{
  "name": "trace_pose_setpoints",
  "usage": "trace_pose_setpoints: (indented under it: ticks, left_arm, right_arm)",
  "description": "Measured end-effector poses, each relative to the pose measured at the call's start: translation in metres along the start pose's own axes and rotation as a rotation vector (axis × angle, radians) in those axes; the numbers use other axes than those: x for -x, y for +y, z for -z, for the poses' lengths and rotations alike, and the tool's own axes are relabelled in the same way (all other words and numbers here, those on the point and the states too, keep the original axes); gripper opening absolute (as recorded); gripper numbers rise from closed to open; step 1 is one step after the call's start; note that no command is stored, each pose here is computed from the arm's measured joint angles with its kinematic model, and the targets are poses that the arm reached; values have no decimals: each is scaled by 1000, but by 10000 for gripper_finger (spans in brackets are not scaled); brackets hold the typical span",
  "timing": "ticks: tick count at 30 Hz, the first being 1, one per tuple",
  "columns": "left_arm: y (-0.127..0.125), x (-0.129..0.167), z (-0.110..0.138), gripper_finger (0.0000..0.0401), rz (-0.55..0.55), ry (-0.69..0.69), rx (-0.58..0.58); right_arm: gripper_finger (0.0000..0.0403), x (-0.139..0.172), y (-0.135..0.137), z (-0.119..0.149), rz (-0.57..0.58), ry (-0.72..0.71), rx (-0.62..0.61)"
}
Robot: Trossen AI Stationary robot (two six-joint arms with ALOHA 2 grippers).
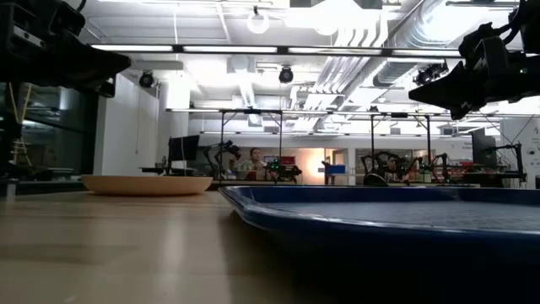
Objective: Pick and place plate/cup/fork/spoon on tray
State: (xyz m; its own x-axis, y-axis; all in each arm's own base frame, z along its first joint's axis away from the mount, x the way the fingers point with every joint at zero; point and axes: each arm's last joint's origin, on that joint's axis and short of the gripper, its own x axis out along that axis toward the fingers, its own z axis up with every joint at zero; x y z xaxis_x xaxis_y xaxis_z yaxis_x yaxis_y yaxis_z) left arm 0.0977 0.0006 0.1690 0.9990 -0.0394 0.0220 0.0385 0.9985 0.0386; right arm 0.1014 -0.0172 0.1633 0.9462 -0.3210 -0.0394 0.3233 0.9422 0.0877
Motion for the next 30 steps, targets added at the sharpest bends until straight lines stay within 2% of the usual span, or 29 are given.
trace_pose_setpoints:
  ticks: [5, 10, 12, 16, 19, 22, 27, 30]
  left_arm:
    - [0, 0, -4, 0, -1, -38, -4]
    - [0, 0, -6, 0, -8, -65, 67]
    - [2, 1, -11, 0, -57, -120, 53]
    - [8, 4, -30, 3, -230, -313, 64]
    - [10, 2, -42, 23, -287, -321, 49]
    - [14, -8, -57, 61, -380, -187, 49]
    - [23, -40, -70, 139, -567, 223, 29]
    - [31, -59, -65, 179, -653, 444, 54]
  right_arm:
    - [3, 0, 0, 0, 0, 0, 0]
    - [3, 0, 0, 0, 0, 0, 0]
    - [3, 0, 0, 0, 0, -1, 0]
    - [3, 0, 0, 0, 0, 0, 0]
    - [3, 0, 0, 0, 0, 0, 0]
    - [3, 0, 0, 0, 0, 0, 0]
    - [3, 0, 0, 0, 0, 0, 0]
    - [3, 0, 0, 0, 0, 0, 0]
